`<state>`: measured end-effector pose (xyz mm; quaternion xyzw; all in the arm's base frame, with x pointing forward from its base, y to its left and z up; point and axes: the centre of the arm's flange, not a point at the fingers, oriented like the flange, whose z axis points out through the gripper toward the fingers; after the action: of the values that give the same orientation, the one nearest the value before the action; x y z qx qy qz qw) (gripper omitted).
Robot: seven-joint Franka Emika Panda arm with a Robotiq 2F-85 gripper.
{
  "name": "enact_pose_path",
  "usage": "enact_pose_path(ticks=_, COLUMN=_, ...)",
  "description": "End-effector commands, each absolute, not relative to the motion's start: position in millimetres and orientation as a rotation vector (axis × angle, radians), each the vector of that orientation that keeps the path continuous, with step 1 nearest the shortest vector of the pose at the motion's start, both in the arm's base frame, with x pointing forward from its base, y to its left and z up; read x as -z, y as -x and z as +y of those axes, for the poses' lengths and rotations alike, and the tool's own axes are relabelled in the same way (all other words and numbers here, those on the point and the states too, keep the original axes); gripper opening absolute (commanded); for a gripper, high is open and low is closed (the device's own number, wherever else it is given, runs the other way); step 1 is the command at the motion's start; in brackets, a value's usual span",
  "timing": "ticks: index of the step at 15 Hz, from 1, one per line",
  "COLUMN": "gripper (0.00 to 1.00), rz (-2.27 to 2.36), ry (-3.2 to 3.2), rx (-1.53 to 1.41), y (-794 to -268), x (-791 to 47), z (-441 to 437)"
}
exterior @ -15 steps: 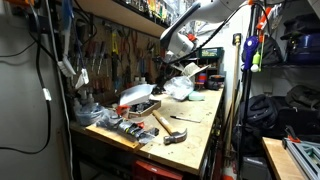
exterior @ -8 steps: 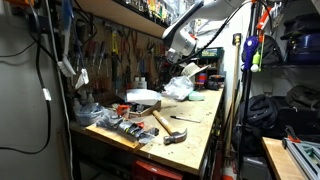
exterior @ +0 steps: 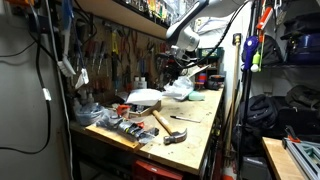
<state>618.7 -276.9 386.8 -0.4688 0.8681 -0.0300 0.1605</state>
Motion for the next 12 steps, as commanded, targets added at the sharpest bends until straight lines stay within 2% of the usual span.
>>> enact_pose_path(ticks=1, gripper=1.0, rz=2.405, ry=1.593, rx=0.14, y=-589.2, x=-408.6, z=-288.6)
enact_pose_path(ticks=12, gripper=1.0, rz=1.924, ry=2.345, rx=0.185, y=-506.3, x=-450.6, z=-346.3)
